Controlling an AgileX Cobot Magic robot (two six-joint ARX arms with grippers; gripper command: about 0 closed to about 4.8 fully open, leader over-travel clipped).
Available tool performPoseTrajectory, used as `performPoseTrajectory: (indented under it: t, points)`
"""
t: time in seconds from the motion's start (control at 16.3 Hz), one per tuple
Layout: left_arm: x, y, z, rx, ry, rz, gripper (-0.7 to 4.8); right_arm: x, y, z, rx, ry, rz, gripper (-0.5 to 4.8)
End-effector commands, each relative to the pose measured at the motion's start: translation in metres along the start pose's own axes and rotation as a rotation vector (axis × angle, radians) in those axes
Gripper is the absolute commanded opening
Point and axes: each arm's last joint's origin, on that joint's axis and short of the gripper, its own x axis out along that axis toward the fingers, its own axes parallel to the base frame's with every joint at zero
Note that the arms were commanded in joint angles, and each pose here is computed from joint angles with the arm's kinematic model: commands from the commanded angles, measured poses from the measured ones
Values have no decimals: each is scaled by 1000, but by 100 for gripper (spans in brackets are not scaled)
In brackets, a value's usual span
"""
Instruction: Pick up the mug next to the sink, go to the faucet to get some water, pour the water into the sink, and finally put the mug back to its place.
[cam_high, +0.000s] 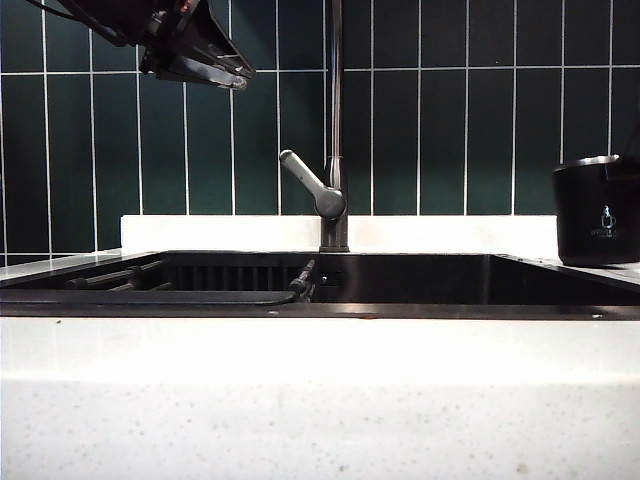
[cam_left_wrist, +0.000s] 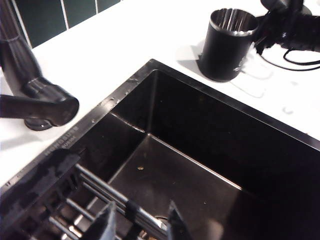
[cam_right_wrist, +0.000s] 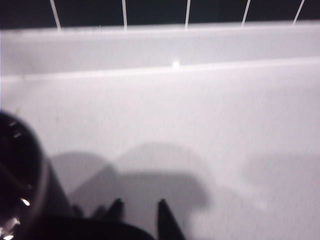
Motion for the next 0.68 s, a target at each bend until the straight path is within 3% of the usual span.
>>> performPoseTrajectory:
  t: [0.06, 0.12, 0.49, 0.61, 0.68]
  points:
    - [-10, -8, 5, 23, -31, 7, 129, -2, 1, -9, 26, 95, -4, 133]
    - [-12, -11, 6, 25, -37, 10, 129, -5, 1, -10, 22, 125, -16, 154]
    - [-21, -18, 9, 11, -33, 9, 129, -39, -2, 3, 25, 122, -19, 153]
    - [-27, -23, 8, -6, 2, 54, 126, -53, -3, 12, 54, 105, -16, 152]
    - [-36, -29, 8, -6, 21, 111, 99, -64, -2, 22, 94, 77, -6, 148]
